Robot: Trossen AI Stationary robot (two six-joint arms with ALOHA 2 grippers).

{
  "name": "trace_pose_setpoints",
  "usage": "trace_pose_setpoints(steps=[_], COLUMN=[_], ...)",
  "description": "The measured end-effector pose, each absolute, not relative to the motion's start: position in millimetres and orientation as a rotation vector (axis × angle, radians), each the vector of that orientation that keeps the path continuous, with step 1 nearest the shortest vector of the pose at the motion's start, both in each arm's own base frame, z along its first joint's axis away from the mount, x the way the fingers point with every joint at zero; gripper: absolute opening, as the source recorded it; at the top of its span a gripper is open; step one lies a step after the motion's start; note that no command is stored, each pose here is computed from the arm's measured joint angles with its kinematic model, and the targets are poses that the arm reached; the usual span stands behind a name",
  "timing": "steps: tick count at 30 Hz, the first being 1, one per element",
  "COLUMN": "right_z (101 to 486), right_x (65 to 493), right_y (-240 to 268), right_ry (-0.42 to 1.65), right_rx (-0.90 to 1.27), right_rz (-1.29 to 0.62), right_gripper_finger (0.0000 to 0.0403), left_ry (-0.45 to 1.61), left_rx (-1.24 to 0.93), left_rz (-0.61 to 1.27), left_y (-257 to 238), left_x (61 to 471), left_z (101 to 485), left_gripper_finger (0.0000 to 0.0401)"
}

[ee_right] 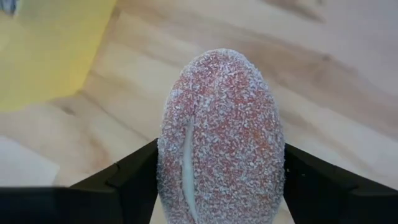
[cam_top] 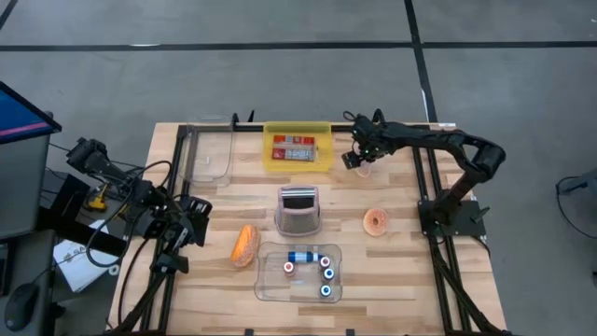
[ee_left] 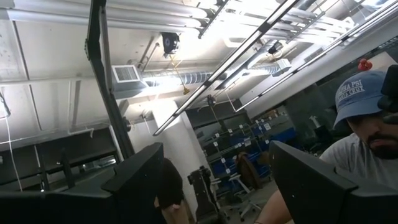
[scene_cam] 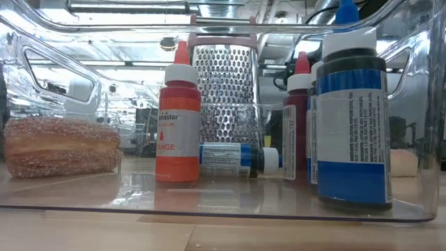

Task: Pick & Place Food Item
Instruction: Put the pink donut into the top transparent bin

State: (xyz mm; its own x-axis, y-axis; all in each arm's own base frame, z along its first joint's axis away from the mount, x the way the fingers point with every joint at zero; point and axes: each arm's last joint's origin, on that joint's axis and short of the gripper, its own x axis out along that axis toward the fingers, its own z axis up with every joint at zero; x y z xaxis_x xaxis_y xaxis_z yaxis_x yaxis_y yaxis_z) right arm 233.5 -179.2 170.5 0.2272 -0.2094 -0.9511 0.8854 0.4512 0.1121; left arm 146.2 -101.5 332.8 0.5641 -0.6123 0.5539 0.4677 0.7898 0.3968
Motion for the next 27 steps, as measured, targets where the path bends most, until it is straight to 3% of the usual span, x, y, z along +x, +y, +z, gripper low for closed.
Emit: trace_pose_setpoints(steps=[15,20,27], right_z=[181,216,290], right_x=[237,228,198], right_y=[-165,-147,-100], right_ry=[1.069,0.979,0.681], right_rx=[0.765,0.783,0.871], right_rz=[-0.826,-0.756,-0.535], right_gripper_finger=[0.0276,0.0276,0.0275], left_ry=[-0.711,-0.642,-0.388], left_rx=[0.222,0.276,0.407], left_rz=[-0.645,-0.530,-0.267], left_y=[-102,-101,-98], left_x=[147,152,163], left_z=[331,326,320], left_gripper_finger=[0.0285,0.0285,0.0285])
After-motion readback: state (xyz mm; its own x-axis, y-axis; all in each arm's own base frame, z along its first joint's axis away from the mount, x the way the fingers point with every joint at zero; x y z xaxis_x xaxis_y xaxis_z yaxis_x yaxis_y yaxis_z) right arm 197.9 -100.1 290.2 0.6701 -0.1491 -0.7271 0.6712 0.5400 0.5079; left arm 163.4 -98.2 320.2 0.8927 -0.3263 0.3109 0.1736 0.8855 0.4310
